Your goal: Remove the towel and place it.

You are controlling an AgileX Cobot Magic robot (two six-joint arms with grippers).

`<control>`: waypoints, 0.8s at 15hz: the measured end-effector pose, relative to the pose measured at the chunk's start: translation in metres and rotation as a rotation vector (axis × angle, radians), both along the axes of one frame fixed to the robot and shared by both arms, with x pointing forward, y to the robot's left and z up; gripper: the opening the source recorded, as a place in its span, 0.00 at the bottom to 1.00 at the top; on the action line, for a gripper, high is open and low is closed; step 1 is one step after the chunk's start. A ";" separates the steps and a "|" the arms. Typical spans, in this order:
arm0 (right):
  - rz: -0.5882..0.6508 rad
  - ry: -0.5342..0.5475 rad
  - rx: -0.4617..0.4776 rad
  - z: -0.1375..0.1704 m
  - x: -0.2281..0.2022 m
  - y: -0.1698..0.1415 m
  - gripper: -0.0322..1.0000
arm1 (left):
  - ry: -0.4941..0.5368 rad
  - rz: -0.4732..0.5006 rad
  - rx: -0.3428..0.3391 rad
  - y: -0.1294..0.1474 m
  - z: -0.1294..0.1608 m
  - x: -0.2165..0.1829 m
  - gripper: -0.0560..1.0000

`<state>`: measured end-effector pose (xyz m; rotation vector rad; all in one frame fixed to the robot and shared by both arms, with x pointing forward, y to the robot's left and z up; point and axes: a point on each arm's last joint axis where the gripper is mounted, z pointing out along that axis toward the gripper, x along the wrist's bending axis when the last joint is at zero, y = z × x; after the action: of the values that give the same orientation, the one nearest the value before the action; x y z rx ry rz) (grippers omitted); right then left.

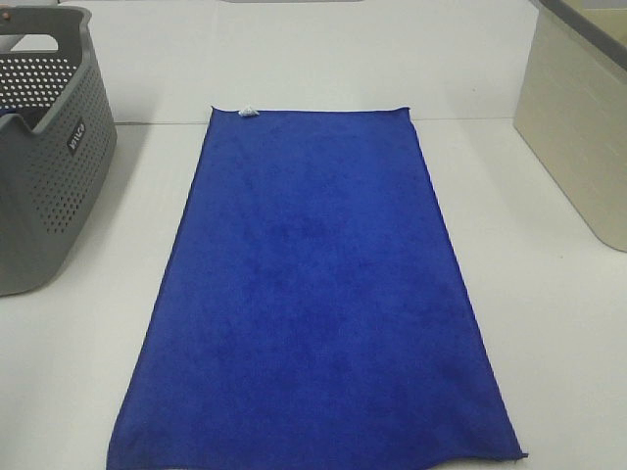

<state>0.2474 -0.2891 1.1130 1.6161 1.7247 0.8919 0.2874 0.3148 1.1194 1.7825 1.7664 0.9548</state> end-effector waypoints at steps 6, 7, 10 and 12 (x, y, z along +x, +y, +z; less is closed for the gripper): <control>0.011 -0.160 -0.025 -0.024 -0.034 0.002 0.81 | -0.239 0.002 -0.002 -0.002 -0.038 -0.065 0.74; 0.011 -0.165 -0.022 -0.036 -0.033 0.002 0.81 | -0.267 -0.001 -0.004 -0.002 -0.044 -0.069 0.74; 0.023 -0.062 0.007 -0.071 -0.017 0.003 0.81 | -0.254 -0.024 -0.037 -0.005 -0.058 -0.063 0.74; 0.029 -0.073 0.029 -0.076 -0.011 0.004 0.80 | -0.248 -0.055 -0.053 -0.008 -0.064 -0.058 0.74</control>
<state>0.2359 -0.2848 1.0365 1.5616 1.6961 0.9811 0.2289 0.3064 1.0553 1.5952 1.5654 1.0471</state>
